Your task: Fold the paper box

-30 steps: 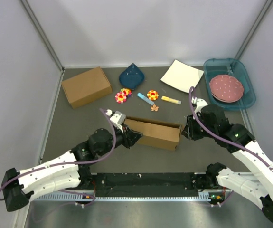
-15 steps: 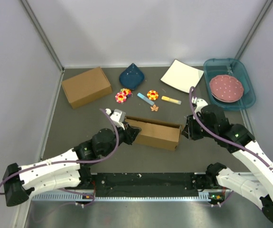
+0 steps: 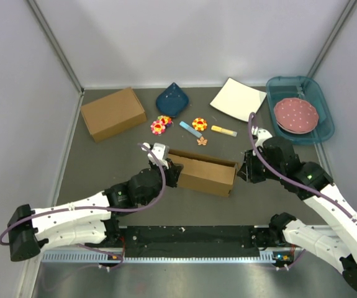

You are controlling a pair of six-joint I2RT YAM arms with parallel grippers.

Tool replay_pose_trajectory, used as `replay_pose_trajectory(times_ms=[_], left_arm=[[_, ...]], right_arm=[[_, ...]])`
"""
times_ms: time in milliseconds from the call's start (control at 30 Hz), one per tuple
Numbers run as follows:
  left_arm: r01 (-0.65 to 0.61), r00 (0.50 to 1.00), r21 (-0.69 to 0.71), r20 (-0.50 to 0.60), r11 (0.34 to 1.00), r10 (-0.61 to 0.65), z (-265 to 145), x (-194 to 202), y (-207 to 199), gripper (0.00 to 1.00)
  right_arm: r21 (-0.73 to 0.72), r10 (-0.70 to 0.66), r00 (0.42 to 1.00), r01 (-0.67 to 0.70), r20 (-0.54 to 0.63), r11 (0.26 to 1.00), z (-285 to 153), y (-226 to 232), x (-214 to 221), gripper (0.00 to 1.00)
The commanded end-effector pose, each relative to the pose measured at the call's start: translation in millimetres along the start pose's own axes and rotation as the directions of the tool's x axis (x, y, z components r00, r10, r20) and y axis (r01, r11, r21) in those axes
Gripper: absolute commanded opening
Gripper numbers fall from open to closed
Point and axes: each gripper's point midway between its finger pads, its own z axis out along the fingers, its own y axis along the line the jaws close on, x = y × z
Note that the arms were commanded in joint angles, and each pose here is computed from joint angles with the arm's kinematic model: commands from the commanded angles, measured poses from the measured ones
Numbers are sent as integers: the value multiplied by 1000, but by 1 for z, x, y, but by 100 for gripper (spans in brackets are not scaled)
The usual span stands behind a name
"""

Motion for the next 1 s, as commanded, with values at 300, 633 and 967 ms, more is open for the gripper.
replay_pose_trajectory(times_ms=[300,633,967], left_arm=[[-21,999,-88,-33,996,18,2,15,6,9],[-19,998,-108,-55,994,13,3,26,2,8],[-45,997,-171,-69,984,34,1,31,13,9]], right_arm=[[-7,44,999,-44,10,999,-3,6,-6,0],[-36,93,996,-92,19,995,-8,15,-13,0],[-112,121,992,-116,33,987,-20,34,-27,0]])
